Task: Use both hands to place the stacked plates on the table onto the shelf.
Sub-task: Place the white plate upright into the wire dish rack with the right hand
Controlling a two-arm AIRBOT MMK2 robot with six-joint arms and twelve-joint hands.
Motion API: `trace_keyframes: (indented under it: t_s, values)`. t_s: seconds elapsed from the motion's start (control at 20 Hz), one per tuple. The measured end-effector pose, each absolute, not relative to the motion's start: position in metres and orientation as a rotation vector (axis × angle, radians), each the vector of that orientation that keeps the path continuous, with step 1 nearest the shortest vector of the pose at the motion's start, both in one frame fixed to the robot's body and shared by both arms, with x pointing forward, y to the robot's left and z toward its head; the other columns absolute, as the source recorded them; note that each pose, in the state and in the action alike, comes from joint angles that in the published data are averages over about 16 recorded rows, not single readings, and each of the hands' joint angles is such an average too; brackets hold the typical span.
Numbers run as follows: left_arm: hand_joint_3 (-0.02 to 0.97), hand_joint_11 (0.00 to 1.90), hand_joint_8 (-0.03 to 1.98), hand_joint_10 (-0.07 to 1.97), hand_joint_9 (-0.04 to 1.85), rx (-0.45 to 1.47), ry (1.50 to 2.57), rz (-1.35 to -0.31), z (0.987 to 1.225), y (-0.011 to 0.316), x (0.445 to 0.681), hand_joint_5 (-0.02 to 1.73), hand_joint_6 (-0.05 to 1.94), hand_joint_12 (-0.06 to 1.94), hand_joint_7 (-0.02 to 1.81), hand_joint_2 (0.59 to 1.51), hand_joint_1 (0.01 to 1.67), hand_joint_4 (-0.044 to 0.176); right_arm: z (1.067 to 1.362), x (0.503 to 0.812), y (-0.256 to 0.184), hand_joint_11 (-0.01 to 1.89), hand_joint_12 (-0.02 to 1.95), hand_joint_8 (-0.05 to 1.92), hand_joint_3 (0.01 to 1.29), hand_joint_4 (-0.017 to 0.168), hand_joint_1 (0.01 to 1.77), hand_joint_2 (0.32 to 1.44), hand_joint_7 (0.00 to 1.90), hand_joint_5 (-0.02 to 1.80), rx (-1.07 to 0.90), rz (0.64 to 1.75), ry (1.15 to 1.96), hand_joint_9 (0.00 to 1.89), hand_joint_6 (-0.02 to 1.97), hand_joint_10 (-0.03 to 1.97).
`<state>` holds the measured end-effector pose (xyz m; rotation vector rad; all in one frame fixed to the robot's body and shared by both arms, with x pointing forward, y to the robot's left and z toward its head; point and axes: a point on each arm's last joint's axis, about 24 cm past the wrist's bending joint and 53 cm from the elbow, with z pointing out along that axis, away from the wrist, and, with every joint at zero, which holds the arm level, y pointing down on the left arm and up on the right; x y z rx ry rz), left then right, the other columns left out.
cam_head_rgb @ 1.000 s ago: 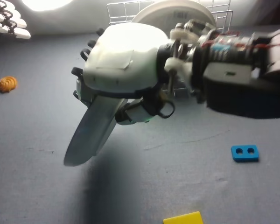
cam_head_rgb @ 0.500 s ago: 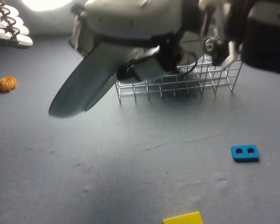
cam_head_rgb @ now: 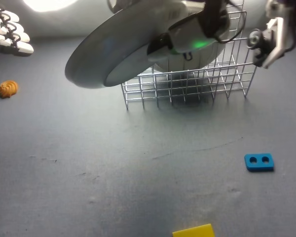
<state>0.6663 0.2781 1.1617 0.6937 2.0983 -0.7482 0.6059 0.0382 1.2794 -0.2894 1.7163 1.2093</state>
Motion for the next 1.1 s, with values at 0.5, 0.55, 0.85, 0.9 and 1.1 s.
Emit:
trace_keyframes:
  t_s: [0.5, 0.55, 0.85, 0.9, 1.1]
  values:
    - [0.014, 0.02, 0.0, 0.01, 0.04, 0.69, 2.108, -0.752, 1.16, 0.279, 0.665, 0.09, 0.0, 0.01, 0.07, 1.151, 0.02, 0.005, 1.28, 0.625, 0.01, 0.94, 0.9, 0.68, 0.01, 0.003, 1.29, 0.97, 1.15, 0.98, -0.078, 1.279, 1.772, 1.27, 0.89, 0.17]
    - [0.014, 0.02, 0.0, 0.01, 0.04, 0.69, 2.109, -0.752, 1.16, 0.279, 0.665, 0.09, 0.0, 0.01, 0.07, 1.151, 0.02, 0.005, 1.279, 0.627, 0.007, 0.94, 0.89, 0.68, 0.01, 0.003, 1.29, 0.97, 1.15, 0.98, -0.055, 1.287, 1.778, 1.27, 0.89, 0.17]
    - [0.014, 0.02, -0.01, 0.01, 0.05, 0.689, 2.116, -0.754, 1.158, 0.279, 0.664, 0.08, 0.0, 0.01, 0.07, 1.151, 0.02, 0.005, 1.276, 0.639, -0.009, 0.94, 0.89, 0.68, 0.01, 0.003, 1.3, 0.97, 1.15, 0.98, 0.087, 1.335, 1.808, 1.31, 0.9, 0.05]
    - [0.014, 0.02, -0.01, 0.01, 0.05, 0.69, 2.117, -0.754, 1.158, 0.279, 0.664, 0.08, 0.0, 0.01, 0.08, 1.151, 0.02, 0.005, 1.275, 0.642, -0.012, 0.93, 0.89, 0.68, 0.01, 0.003, 1.3, 0.97, 1.15, 0.98, 0.111, 1.341, 1.812, 1.31, 0.9, 0.05]
    - [0.014, 0.02, -0.01, 0.01, 0.05, 0.691, 2.12, -0.755, 1.157, 0.279, 0.663, 0.08, 0.0, 0.01, 0.08, 1.151, 0.02, 0.005, 1.27, 0.653, -0.021, 0.93, 0.9, 0.7, 0.01, 0.003, 1.3, 0.97, 1.14, 0.97, 0.185, 1.353, 1.825, 1.33, 0.91, 0.04]
